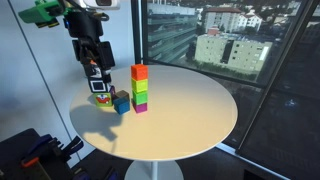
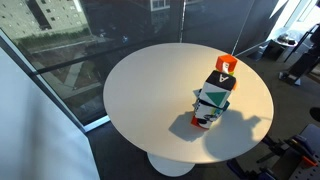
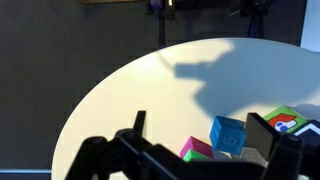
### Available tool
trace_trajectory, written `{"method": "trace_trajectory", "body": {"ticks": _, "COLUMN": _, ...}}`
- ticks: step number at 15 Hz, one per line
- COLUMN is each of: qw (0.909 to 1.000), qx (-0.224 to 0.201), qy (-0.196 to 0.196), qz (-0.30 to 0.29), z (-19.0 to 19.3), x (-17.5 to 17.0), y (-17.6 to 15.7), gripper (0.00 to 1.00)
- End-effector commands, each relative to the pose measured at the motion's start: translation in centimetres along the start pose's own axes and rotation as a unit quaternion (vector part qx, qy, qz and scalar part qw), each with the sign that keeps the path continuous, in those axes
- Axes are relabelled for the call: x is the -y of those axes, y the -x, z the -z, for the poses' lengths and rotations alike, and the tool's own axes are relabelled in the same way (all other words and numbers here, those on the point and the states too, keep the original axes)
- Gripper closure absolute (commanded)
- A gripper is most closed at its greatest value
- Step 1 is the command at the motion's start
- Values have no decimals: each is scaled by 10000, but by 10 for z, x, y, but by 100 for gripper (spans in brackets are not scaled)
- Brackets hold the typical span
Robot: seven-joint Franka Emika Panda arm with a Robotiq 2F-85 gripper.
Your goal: Put the blue block on the orange block
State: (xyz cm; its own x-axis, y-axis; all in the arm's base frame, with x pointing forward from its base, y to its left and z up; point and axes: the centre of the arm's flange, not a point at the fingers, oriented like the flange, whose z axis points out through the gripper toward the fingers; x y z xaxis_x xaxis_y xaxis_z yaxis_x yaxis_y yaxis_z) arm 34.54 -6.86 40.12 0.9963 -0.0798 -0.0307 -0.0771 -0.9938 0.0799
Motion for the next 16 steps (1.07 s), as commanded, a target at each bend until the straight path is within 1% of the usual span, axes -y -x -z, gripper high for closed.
{"method": "trace_trajectory", "body": {"ticks": 1, "qw": 9997, "qx": -1, "qy": -91, "qz": -243, "z": -20, "x": 18, "y": -23, "gripper": 0}}
{"method": "trace_trajectory", "body": {"ticks": 8, "qw": 9986, "qx": 472, "qy": -158, "qz": -167, "z": -58, "x": 32, "y": -50, "gripper": 0}}
{"method": "trace_trajectory", "body": {"ticks": 12, "qw": 9987, "qx": 436, "qy": -205, "qz": -189, "z": -65, "x": 33, "y": -63, "gripper": 0}}
{"method": "trace_trajectory", "body": {"ticks": 15, "qw": 9982, "qx": 277, "qy": -400, "qz": -338, "z": -64, "x": 31, "y": -69, "gripper": 0}}
{"method": "trace_trajectory", "body": {"ticks": 16, "qw": 9978, "qx": 300, "qy": -458, "qz": -363, "z": -61, "x": 30, "y": -69, "gripper": 0}}
